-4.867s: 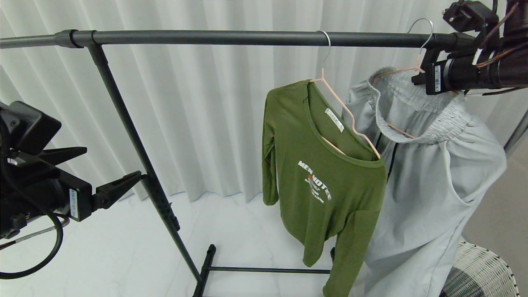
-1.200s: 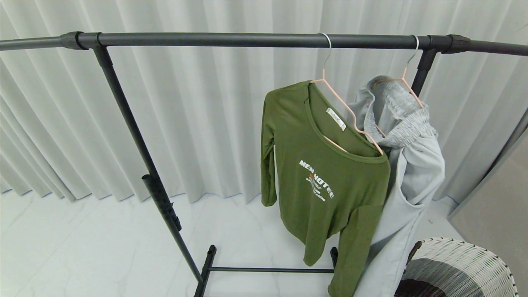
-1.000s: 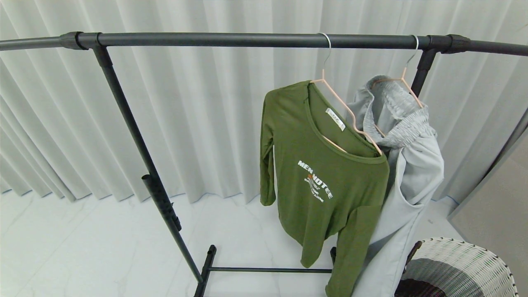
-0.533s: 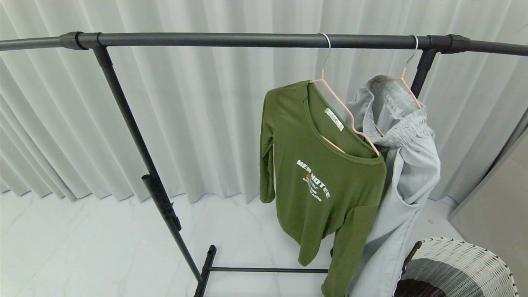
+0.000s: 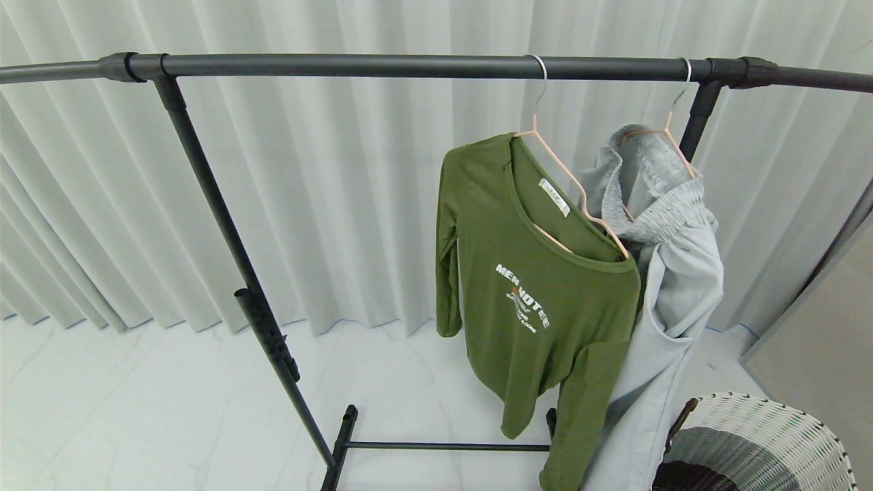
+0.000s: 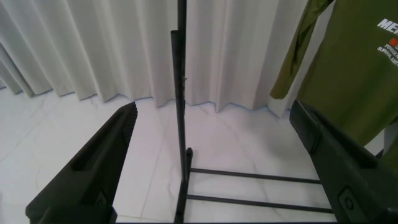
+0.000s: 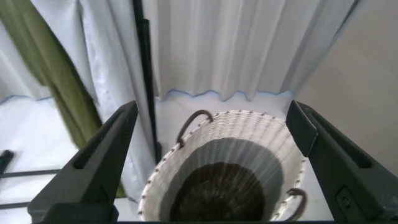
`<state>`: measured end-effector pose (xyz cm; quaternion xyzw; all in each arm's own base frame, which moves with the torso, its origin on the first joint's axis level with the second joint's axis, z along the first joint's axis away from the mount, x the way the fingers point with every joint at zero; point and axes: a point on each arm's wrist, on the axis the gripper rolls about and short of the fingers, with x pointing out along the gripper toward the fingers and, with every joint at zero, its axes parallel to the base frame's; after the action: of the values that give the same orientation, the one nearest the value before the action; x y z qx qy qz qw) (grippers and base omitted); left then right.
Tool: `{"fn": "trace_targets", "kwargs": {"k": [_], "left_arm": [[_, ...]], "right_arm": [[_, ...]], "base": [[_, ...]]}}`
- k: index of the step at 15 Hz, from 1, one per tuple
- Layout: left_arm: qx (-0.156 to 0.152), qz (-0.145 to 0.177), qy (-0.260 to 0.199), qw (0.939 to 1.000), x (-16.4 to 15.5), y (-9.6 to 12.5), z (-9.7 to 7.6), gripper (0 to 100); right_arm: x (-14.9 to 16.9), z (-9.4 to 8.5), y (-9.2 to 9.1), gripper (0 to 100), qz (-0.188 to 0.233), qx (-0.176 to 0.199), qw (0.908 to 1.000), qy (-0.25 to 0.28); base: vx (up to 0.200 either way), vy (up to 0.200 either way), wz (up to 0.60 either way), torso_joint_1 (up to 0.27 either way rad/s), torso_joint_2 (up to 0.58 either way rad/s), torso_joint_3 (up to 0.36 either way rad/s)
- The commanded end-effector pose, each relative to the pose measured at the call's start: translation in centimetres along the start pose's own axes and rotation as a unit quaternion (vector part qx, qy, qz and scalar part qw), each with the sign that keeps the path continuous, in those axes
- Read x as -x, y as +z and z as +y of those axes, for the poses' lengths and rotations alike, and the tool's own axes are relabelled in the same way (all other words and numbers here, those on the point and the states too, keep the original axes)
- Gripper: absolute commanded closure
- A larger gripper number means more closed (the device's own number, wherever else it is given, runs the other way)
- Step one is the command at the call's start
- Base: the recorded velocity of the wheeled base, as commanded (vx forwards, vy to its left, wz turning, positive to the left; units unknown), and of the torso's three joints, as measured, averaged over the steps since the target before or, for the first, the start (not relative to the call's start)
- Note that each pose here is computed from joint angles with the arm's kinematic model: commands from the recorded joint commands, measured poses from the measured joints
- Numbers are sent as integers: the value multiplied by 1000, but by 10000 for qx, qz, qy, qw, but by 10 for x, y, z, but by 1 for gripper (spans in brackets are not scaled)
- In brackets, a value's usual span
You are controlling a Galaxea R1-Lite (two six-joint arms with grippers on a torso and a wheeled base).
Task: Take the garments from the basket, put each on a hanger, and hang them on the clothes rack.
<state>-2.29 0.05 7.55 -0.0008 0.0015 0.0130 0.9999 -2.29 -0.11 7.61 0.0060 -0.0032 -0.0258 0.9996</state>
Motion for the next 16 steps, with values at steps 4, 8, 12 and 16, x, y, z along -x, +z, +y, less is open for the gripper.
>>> {"fn": "trace_targets", "kwargs": {"k": [4, 8, 12, 16], "left_arm": [[7, 0, 1, 10000, 0, 0, 0, 0], [7, 0, 1, 10000, 0, 0, 0, 0], [7, 0, 1, 10000, 0, 0, 0, 0], [14, 0, 1, 10000, 0, 0, 0, 0]], "right_arm": [[0, -1, 0, 0, 14, -8, 9999, -118], [0, 0, 0, 0, 16, 145, 9999, -87], [0, 0, 0, 0, 15, 45, 10000, -71], [0, 0, 0, 0, 14, -62, 10000, -72]], "base": [[0, 0, 0, 0, 0, 0], [0, 0, 0, 0, 0, 0], [0, 0, 0, 0, 0, 0], [0, 0, 0, 0, 0, 0]]}}
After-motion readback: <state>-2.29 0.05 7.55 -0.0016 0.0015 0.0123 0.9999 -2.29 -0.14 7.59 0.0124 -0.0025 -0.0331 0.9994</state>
